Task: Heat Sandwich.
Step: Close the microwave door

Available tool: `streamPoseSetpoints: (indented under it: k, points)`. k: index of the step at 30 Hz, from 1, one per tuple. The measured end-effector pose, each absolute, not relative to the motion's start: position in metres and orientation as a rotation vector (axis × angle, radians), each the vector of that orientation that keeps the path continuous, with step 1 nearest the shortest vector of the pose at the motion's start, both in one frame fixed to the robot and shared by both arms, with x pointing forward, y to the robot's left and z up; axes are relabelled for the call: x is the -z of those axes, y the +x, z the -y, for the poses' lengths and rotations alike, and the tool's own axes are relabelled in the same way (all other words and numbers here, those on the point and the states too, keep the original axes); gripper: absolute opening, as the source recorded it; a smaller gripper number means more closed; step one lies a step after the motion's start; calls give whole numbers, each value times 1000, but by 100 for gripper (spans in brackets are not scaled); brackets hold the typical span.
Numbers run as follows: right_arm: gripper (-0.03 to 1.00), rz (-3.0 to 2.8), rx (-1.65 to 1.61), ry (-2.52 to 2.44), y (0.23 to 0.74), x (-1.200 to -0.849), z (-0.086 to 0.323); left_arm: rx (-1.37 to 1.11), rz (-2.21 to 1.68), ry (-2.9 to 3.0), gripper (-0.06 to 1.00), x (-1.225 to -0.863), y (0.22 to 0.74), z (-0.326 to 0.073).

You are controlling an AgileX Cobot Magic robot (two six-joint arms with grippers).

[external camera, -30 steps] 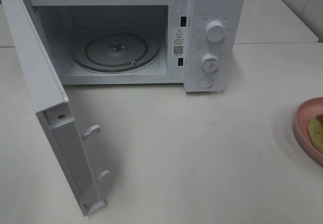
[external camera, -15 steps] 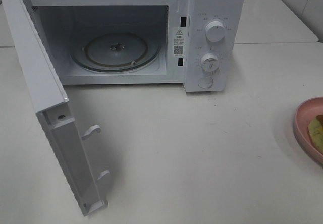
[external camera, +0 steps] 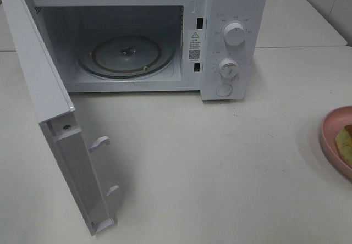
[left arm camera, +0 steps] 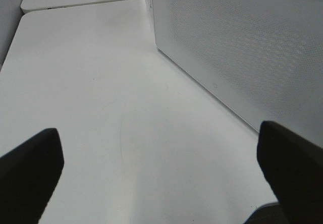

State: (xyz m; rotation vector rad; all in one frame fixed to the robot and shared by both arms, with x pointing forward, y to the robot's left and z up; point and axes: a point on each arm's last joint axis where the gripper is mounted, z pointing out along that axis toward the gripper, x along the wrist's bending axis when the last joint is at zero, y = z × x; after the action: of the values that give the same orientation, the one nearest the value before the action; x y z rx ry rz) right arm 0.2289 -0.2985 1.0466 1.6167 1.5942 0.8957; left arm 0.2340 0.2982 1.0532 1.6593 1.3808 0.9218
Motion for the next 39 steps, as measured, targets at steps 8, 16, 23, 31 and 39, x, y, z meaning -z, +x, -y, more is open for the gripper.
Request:
streamPoseSetpoints:
  k: [8,16,23,31,39]
  points:
    - [77,-1594,-896,1616,229,-1047,299,-922,-1381,1659,99,-1053,234,-298]
    - [76,-1594,-896,1616,229,-1047,299,-922,-1381,1659,99,-1053,234,-298]
    - [77,-1594,-896,1616,229,-1047,299,-922,-1381,1659,99,-1053,234,-298]
    - [77,-1594,-896,1616,229,-1047,299,-922,-1381,1659,99,-1053,234,-298]
    - [77,-1594,-896,1616,229,-1047,299,-922,-1381,1659,99,-1053,234,-298]
